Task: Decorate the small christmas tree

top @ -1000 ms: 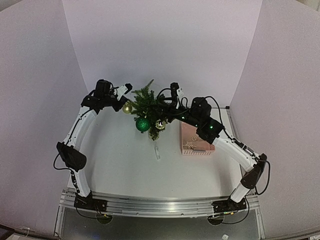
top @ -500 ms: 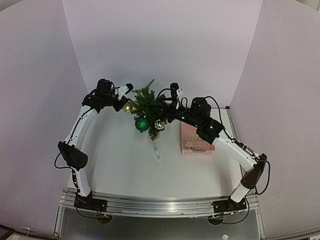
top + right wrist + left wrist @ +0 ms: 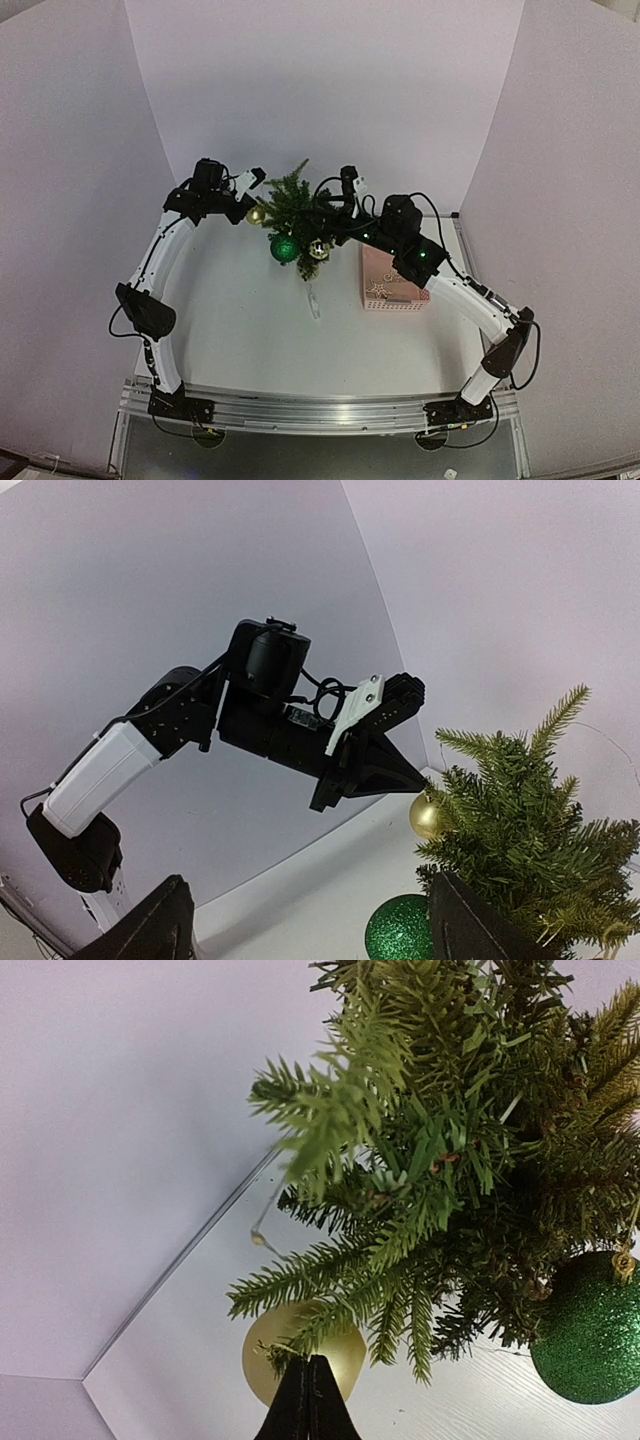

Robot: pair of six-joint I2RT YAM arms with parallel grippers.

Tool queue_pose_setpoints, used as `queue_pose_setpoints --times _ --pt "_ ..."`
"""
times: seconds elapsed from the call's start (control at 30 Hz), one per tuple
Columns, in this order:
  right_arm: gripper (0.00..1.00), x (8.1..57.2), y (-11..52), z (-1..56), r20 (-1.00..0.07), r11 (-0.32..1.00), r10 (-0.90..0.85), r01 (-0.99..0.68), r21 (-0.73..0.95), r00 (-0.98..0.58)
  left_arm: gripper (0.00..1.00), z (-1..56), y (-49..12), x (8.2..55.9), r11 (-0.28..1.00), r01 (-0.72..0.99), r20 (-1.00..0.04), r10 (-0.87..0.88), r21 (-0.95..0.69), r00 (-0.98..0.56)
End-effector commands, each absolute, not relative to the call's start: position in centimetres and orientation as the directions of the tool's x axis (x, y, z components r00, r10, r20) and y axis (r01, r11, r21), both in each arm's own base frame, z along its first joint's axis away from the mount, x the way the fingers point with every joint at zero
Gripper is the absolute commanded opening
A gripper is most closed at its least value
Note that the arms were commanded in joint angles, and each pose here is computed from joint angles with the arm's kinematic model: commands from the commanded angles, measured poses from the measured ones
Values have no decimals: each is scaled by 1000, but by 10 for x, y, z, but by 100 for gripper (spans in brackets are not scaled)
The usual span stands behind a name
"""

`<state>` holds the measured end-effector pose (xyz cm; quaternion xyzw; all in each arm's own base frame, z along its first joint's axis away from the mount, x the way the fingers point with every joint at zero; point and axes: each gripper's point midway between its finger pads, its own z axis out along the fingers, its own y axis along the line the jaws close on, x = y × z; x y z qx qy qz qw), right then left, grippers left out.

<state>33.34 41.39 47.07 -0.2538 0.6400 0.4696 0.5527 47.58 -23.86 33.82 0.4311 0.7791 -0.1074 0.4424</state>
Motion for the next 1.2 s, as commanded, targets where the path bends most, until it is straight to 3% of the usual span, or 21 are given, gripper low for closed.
queue_pose_setpoints --times 0.0,1.17 --pt "79 325 403 487 -949 434 215 -848 304 -230 0 347 -245 467 605 776 -799 549 177 -246" --pt "79 324 407 487 -949 417 210 -856 305 -236 0 337 -247 487 676 722 -819 493 148 -293"
